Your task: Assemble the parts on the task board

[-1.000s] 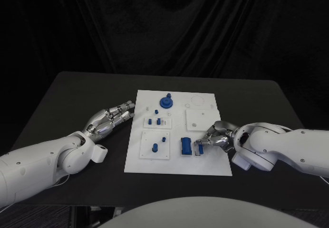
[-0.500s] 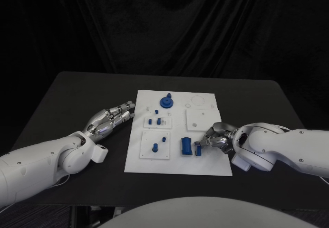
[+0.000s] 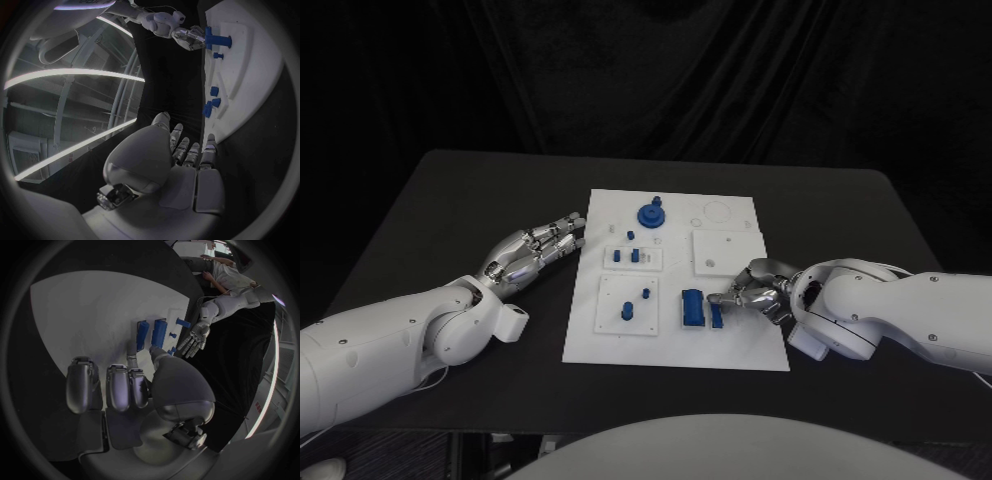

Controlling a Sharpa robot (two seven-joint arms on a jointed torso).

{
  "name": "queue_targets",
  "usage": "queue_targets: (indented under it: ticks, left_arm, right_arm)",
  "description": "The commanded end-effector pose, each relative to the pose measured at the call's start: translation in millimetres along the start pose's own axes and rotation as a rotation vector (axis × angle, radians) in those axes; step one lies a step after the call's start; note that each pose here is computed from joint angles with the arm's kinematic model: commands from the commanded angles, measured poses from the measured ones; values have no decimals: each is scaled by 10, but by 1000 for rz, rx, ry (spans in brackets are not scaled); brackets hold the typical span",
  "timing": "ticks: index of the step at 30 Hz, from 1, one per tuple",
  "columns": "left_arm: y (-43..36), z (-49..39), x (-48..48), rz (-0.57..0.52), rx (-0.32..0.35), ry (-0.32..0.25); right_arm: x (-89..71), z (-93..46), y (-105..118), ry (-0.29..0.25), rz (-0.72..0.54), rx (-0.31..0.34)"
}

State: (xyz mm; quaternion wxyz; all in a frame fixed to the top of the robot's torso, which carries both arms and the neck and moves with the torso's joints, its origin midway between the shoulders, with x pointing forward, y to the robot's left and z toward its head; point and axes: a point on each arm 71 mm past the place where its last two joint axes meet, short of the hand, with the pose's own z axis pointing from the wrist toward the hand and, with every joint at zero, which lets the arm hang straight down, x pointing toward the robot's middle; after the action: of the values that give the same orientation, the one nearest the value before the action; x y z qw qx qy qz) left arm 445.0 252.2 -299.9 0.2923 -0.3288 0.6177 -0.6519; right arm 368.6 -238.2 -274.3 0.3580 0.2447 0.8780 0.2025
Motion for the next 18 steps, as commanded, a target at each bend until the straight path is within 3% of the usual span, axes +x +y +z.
queue_targets:
  ticks: [1,13,18]
  left_arm:
    - [-17,2,16,-15,31,9]
    - [-8,-7,11,-16,28,8]
    - [-7,-16,6,-15,28,6]
  right_arm:
    - [11,0,-20,7,-4,15]
    - [-44,-63,-3,-61,-60,-57]
    - [-37,-123,-19,-55,-117,-79]
